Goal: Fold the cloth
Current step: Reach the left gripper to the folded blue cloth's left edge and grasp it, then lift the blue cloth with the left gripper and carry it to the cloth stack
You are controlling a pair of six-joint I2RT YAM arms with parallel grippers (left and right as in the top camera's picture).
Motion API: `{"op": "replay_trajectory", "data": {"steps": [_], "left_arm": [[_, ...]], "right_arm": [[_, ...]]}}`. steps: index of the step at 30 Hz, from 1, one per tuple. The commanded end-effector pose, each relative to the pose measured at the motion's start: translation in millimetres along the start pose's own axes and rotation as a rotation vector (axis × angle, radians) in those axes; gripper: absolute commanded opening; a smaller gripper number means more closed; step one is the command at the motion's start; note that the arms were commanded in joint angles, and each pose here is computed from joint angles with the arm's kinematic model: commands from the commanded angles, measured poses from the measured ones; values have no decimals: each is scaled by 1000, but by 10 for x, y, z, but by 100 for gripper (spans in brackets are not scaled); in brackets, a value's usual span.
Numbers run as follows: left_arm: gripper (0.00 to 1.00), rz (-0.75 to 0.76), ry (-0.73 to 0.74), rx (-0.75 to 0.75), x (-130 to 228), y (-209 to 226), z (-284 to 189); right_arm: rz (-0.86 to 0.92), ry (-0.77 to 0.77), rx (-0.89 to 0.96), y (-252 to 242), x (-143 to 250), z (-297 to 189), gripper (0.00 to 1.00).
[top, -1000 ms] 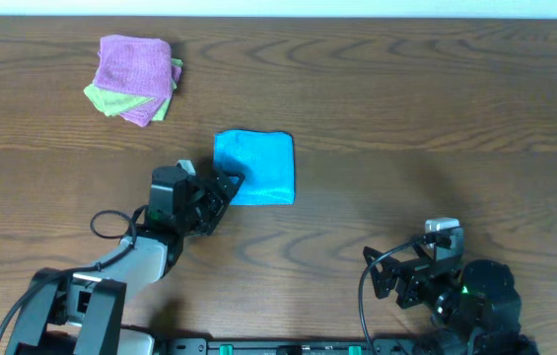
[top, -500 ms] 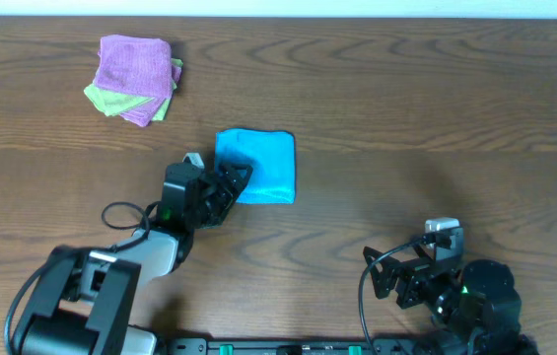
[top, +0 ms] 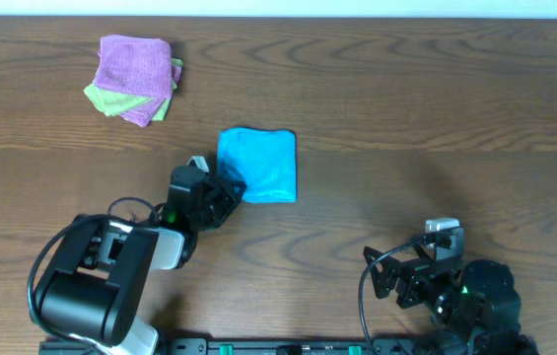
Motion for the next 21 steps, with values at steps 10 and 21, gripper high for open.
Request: {"op": "replay_trajectory", "data": {"steps": [10, 21], "left_arm": [[6, 108, 74, 197, -420, -1278, 43], [5, 206, -190, 128, -1605, -2514, -671]], "right_arm": [[20, -7, 15, -28, 1, -1, 99], [20, -7, 15, -28, 1, -1, 99]]}}
Point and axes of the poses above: each gripper's point midway between its finger pads, its own z axis out along the fingers, its own y axis along the line the jaws close on, x = y × z, the point moved 5 cm from there along -z, back along the fingers, and after that the axes turned 3 degrees about -z, right-handed, at the moved point
